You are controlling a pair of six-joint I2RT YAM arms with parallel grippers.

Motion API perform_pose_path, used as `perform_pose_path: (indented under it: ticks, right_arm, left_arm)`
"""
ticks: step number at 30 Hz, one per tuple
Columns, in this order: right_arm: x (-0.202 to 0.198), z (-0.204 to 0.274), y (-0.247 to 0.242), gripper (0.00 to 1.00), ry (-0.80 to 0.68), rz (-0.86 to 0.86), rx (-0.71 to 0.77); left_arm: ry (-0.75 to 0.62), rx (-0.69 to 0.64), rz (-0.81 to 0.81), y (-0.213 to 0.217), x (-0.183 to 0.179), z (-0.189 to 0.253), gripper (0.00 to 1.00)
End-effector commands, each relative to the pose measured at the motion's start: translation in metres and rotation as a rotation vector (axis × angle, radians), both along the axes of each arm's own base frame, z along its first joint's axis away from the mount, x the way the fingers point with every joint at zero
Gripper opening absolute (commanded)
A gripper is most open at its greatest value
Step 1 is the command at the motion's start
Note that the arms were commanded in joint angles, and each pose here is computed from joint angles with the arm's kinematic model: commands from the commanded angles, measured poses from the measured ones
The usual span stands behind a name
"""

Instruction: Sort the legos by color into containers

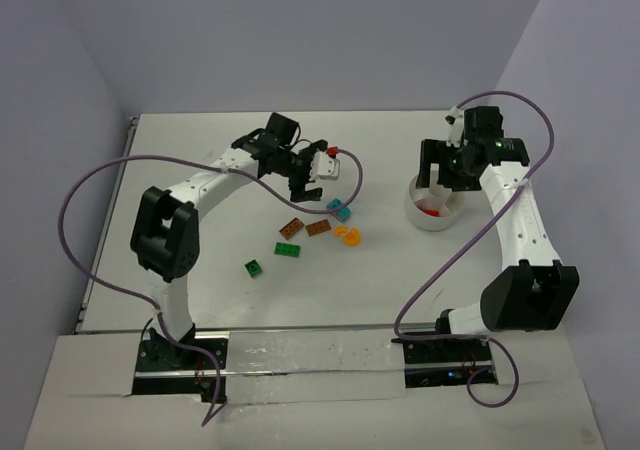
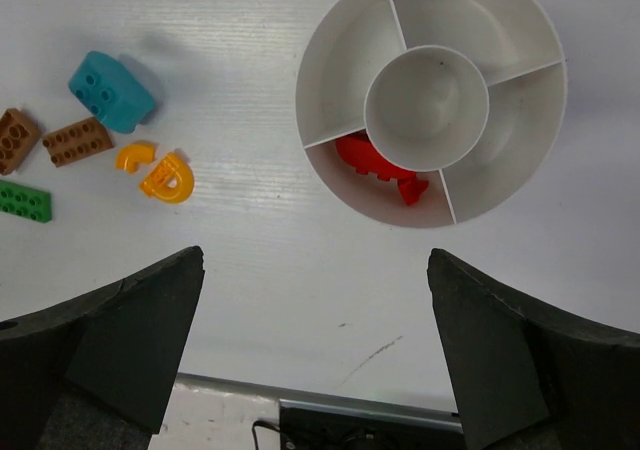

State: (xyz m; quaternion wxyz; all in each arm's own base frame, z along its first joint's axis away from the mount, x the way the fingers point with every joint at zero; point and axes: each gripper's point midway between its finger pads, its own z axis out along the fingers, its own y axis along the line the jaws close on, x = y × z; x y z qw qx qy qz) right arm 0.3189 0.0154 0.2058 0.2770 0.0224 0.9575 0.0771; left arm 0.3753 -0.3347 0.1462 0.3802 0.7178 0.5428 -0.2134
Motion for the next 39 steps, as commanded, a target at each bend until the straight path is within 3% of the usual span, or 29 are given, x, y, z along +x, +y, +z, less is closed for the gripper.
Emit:
perform_pose_path:
  ticks: [1, 17, 24, 31, 34, 39]
  right_arm:
    - [-0.011, 0.008, 0.0, 1.0, -0.027, 0.035, 0.018]
    - [-0.023, 0.004, -0.002, 1.0, -0.002, 0.051, 0.028]
    - [-0.026, 0.004, 0.0, 1.0, -0.006, 0.078, 0.029]
    - [-0.03, 0.006, 0.006, 1.0, -0.017, 0.113, 0.049]
    - [-0.031, 0.008, 0.009, 1.0, -0.028, 0.14, 0.061]
    - [-0.035, 0.015, 0.024, 0.99, -0.086, 0.22, 0.112]
  left_arm:
    - [-0.065, -0.03, -0.241, -0.03, -0.015, -0.005, 0.94]
    - [0.017, 0.001, -0.372, -0.067, -0.016, -0.069, 0.86]
    - [0.062, 0.06, -0.366, -0.064, -0.017, -0.096, 0.65]
    - [0.081, 0.103, -0.36, -0.055, -0.023, -0.106, 0.55]
    - [0.091, 0.115, -0.353, -0.053, -0.025, -0.106, 0.45]
    - [0.111, 0.068, -0.303, -0.058, -0.026, -0.076, 0.18]
